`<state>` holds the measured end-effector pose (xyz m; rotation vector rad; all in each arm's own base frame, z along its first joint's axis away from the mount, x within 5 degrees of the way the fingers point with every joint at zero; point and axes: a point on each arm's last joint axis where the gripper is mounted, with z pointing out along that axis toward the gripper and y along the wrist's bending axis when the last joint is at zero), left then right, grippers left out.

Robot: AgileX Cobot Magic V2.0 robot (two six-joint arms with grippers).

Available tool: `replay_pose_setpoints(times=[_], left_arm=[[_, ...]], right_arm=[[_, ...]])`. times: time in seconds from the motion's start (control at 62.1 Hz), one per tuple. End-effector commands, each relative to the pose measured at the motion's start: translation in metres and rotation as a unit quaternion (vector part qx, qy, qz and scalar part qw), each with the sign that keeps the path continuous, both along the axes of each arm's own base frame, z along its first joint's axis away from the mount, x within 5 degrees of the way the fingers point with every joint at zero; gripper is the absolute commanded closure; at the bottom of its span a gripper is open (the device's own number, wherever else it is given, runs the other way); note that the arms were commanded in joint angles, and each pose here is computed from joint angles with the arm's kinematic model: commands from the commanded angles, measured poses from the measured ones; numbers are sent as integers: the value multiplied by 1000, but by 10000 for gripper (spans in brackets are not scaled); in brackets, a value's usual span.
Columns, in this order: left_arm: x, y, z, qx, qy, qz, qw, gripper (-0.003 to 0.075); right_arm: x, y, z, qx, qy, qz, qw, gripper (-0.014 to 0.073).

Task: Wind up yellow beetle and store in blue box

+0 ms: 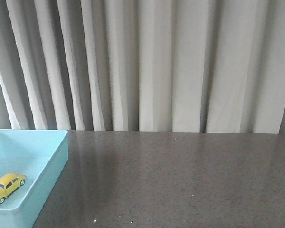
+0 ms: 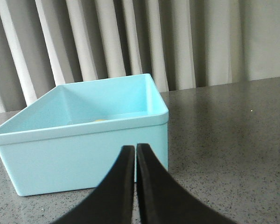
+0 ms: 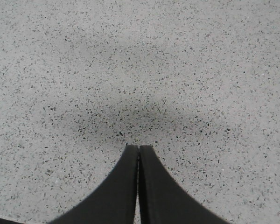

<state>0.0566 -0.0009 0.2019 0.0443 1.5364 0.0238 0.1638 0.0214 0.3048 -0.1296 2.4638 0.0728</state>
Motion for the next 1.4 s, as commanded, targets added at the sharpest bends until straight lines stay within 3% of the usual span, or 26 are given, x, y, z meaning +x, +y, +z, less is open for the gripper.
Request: replay_pose_setpoints(times=[0.0, 0.177, 0.306, 0.451, 0.644, 0.757, 0.853, 1.031, 1.385], left_arm=[[-2, 0, 11, -6, -50, 2, 999, 726], [-2, 0, 10, -7, -50, 2, 999, 726], [-2, 0, 10, -7, -50, 2, 999, 726], [-2, 0, 10, -7, -50, 2, 999, 726], [-2, 0, 10, -7, -50, 2, 999, 726], [-2, 0, 10, -7, -50, 2, 999, 726], [-2, 0, 10, -7, -50, 2, 999, 726], [-2, 0, 10, -7, -50, 2, 999, 726], [-2, 0, 10, -7, -50, 2, 999, 726]], right_arm=[[3, 0, 12, 5, -42, -1, 999, 602], [-13, -4, 34, -9, -136, 3, 991, 601], [-42, -13, 59, 9, -239, -24, 971, 600], [-71, -23, 65, -2, -308, -59, 949, 601], [-86, -25, 9, -36, -395, -51, 917, 601], [-92, -23, -32, -15, -443, -48, 895, 599], [-98, -23, -63, 21, -457, -72, 886, 599], [-106, -25, -102, 22, -459, -85, 884, 599], [-108, -25, -105, 22, -447, -87, 890, 599]])
